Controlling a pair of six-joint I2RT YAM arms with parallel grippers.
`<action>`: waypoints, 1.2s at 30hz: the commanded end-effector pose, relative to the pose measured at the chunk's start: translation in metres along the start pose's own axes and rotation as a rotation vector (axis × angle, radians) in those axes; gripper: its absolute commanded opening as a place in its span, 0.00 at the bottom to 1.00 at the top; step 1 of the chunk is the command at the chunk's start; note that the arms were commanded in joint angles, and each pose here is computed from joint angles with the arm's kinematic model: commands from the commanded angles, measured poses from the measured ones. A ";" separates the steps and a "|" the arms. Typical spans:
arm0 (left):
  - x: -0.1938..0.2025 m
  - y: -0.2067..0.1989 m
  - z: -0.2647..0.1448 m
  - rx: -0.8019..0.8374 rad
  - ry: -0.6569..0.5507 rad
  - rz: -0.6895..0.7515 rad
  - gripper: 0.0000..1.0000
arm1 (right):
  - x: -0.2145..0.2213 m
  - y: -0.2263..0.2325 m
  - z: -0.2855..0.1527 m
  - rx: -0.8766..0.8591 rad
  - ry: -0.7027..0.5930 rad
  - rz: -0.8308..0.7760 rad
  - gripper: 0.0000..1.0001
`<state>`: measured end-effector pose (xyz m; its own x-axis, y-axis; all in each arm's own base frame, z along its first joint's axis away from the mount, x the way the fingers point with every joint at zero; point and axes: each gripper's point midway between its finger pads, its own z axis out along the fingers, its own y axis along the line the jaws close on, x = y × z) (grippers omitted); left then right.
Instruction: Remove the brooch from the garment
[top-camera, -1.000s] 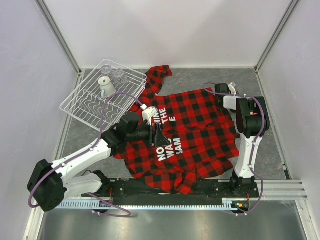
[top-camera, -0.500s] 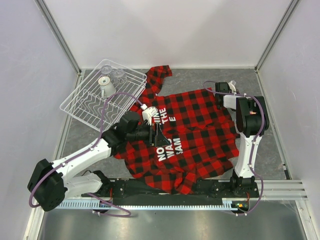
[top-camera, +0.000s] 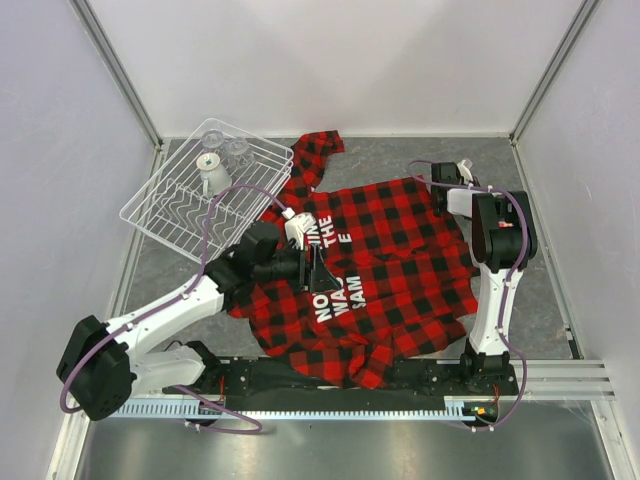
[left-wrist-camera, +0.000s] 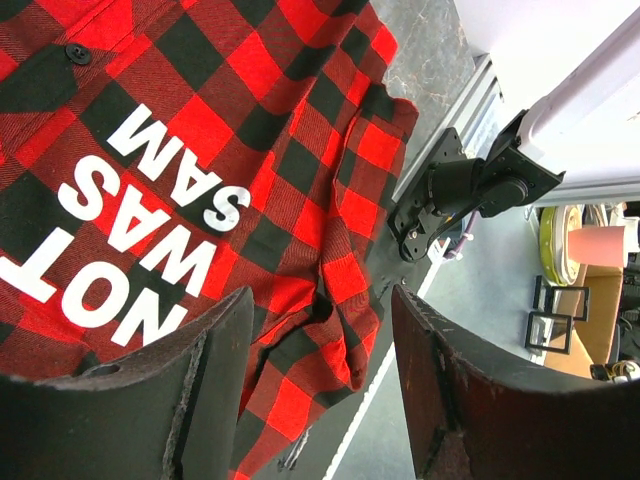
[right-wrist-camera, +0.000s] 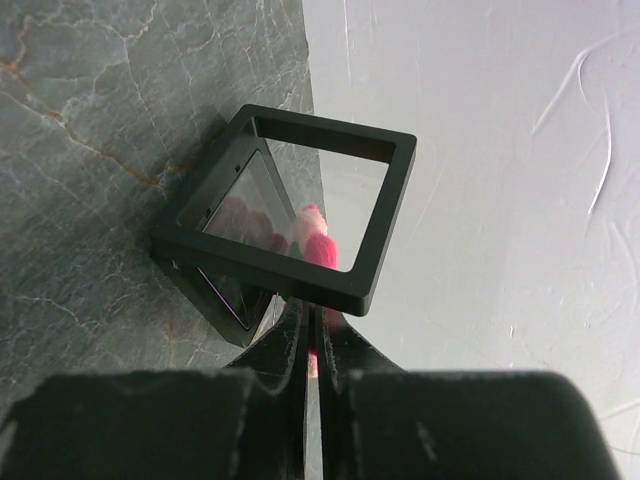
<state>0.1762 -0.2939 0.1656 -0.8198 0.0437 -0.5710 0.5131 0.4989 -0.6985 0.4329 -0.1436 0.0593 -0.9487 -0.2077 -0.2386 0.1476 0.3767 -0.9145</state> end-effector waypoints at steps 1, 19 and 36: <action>-0.016 -0.015 -0.001 0.051 -0.026 0.050 0.64 | -0.010 -0.019 -0.002 0.053 -0.003 0.055 0.07; -0.017 -0.016 0.000 0.056 -0.019 0.057 0.64 | -0.021 -0.007 0.005 0.035 -0.020 0.036 0.12; -0.016 -0.016 -0.003 0.060 -0.021 0.054 0.64 | -0.019 0.010 -0.010 -0.002 -0.044 0.010 0.41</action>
<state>0.1770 -0.2969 0.1676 -0.8236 0.0523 -0.5648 0.5145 0.4880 -0.7051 0.4452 -0.1359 0.0527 -0.9444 -0.2333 -0.2318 0.1358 0.3653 -0.9209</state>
